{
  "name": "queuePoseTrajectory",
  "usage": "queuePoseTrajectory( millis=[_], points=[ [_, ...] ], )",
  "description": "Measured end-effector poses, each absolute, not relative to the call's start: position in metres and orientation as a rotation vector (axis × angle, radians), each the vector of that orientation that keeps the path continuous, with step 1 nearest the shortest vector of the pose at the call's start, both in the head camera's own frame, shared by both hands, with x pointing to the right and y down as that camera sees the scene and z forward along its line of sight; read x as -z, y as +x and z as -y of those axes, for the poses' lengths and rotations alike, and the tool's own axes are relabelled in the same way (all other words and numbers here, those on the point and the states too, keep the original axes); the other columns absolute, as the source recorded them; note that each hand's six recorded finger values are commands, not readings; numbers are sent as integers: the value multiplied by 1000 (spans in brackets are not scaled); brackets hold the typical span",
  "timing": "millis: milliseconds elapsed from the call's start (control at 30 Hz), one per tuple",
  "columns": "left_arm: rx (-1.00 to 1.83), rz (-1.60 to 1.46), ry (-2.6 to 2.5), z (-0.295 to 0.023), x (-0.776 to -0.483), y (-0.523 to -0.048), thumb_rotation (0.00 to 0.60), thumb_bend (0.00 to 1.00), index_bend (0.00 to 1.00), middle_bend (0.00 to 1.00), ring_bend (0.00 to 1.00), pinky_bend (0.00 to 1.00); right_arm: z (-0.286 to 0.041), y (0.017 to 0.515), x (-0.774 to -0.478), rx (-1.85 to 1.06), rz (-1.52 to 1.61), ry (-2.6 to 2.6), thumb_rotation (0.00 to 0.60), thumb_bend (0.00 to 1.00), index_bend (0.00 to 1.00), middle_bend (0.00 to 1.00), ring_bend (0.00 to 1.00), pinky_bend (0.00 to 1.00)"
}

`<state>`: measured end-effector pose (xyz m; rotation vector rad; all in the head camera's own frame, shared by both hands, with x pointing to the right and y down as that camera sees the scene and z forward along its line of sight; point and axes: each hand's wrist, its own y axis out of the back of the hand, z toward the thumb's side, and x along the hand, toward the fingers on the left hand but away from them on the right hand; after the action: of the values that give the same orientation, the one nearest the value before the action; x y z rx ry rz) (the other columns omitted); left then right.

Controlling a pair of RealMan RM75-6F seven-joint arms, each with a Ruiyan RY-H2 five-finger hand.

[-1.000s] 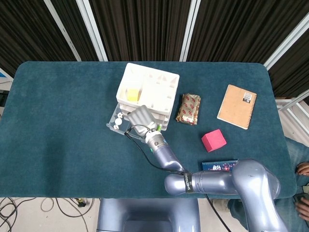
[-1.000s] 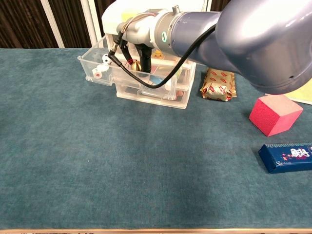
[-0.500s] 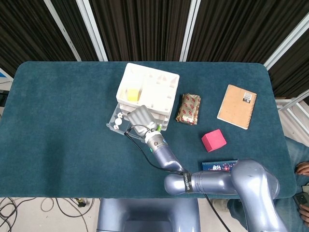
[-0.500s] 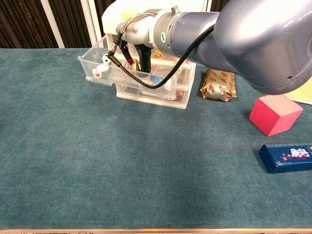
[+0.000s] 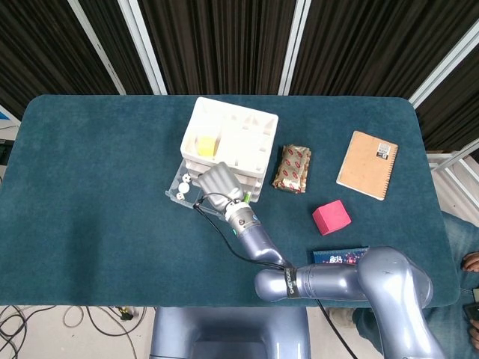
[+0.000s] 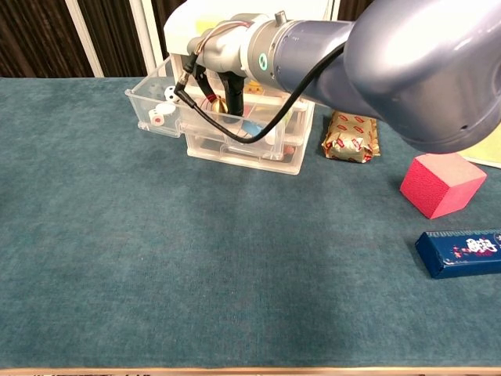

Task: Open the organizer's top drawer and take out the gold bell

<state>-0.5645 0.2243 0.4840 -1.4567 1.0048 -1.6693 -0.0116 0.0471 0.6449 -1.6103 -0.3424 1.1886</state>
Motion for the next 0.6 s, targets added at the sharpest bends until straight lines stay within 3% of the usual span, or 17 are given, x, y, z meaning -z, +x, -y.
queuePoseTrajectory(
  millis=[600],
  points=[
    [1669, -1003, -1462, -224, -484, -564, 600, 239, 125, 0, 0, 0, -48, -14, -644, -1187, 347, -1629, 600, 350, 542, 1000, 1000, 1000]
  ],
)
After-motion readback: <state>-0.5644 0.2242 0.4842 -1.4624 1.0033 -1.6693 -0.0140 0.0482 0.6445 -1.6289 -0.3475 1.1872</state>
